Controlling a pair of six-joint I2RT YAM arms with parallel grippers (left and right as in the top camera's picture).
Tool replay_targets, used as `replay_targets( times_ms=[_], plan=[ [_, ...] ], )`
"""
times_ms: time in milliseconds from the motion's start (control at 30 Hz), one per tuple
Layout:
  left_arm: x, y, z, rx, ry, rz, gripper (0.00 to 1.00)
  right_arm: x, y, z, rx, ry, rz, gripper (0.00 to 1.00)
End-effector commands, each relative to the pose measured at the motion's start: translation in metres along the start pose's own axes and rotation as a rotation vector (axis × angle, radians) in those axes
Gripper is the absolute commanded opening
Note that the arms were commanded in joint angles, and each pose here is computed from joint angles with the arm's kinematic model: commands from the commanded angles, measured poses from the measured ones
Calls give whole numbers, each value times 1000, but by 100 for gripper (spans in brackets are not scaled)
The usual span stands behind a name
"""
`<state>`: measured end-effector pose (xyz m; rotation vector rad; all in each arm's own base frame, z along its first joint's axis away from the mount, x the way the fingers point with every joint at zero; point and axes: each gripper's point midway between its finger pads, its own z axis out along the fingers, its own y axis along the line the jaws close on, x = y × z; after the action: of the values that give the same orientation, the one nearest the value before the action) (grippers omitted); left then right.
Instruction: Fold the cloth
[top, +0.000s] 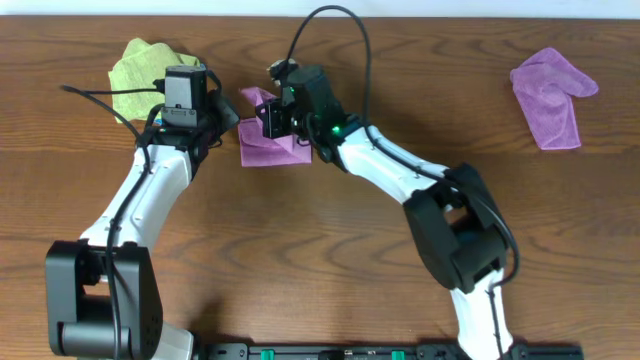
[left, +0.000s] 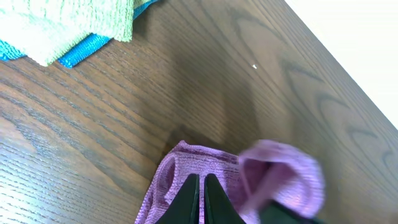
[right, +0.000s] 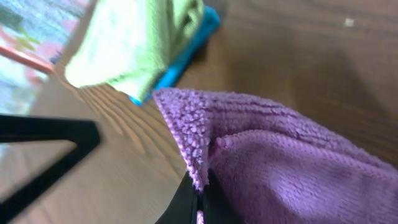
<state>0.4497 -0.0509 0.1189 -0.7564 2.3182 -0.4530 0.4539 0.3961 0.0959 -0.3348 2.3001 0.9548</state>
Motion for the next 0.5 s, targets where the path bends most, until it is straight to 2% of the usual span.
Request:
replay_targets(
  times_ms=[0, 33, 67, 167, 200, 333, 467],
  plan=[
    [-12, -3, -13, 5, -41, 24, 6, 4, 6, 8, 8, 8, -68, 8],
    [-13, -3, -14, 6, -44, 23, 6, 6, 9, 9, 3, 11, -76, 21],
    [-14, -3, -15, 8, -48, 21, 6, 7, 13, 10, -7, 16, -84, 30],
    [-22, 0, -20, 8, -66, 10, 6, 18, 29, 11, -70, 54, -99, 45],
    [-26, 2, -22, 6, -74, 3, 6, 22, 37, 11, -100, 71, -102, 54],
    [-38, 12, -28, -3, -97, -22, 7, 25, 58, 8, -162, 92, -116, 61],
    [-41, 23, -31, -29, -92, -41, 7, -11, 62, -7, -133, 1, -133, 63]
  ],
)
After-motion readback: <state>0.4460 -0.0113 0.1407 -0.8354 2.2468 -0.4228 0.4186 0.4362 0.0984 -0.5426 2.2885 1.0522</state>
